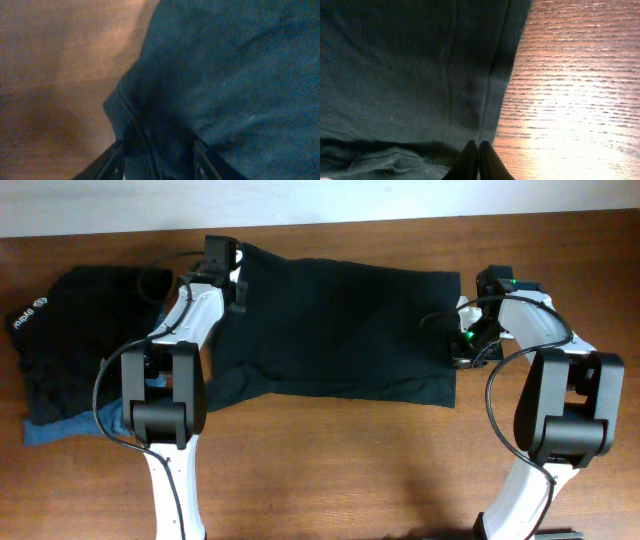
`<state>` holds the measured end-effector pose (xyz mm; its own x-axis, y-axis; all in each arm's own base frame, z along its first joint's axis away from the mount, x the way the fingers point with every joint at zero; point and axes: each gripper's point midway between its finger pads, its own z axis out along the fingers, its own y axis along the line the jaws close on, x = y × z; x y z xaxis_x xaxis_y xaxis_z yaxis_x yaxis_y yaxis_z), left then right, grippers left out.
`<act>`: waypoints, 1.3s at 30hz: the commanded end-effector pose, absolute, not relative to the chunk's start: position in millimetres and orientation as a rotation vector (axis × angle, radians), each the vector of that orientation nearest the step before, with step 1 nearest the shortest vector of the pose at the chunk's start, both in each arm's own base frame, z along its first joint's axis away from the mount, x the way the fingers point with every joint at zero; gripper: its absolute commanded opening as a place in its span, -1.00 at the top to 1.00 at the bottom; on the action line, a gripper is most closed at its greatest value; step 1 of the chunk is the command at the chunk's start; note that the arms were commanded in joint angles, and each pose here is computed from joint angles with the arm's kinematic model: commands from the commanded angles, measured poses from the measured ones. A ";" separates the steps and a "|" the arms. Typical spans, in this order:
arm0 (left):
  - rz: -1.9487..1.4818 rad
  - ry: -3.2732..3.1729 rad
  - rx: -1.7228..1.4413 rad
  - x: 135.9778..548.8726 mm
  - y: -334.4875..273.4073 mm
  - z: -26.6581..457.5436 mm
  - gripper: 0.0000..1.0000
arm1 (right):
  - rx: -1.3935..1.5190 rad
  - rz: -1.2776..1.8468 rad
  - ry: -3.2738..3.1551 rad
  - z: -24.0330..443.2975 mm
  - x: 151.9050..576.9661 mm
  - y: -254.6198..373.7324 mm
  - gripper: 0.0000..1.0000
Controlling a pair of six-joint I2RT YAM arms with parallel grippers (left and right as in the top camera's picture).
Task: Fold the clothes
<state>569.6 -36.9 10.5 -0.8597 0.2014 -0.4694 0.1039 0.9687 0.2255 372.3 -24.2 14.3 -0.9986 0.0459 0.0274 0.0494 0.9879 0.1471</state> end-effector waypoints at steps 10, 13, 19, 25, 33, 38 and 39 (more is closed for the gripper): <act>0.166 2.538 0.243 564.9 -45.9 111.1 -0.04 | -0.064 -0.340 -3.141 11.9 382.1 -15.0 0.92; 0.156 2.524 0.242 555.8 -46.0 135.5 -0.12 | -0.054 -0.476 -3.162 15.7 391.0 -1.7 0.92; 0.164 2.663 0.261 521.6 -41.8 124.9 -0.18 | -0.013 -0.574 -3.164 17.7 394.2 8.1 0.92; 0.167 2.740 0.263 504.5 -39.8 113.7 -0.18 | -0.026 -0.523 -3.122 -2.2 388.6 3.4 0.92; 0.106 2.743 0.275 503.8 -47.4 113.0 -0.18 | -0.048 -0.316 -3.010 -43.1 366.1 -18.2 0.92; -0.062 2.758 0.309 497.8 -67.6 111.1 -0.20 | -0.111 0.017 -2.999 -45.9 360.4 -63.1 0.92; -0.091 2.763 0.315 495.9 -71.0 110.8 -0.20 | -0.122 0.033 -3.001 -46.0 360.4 -68.0 0.92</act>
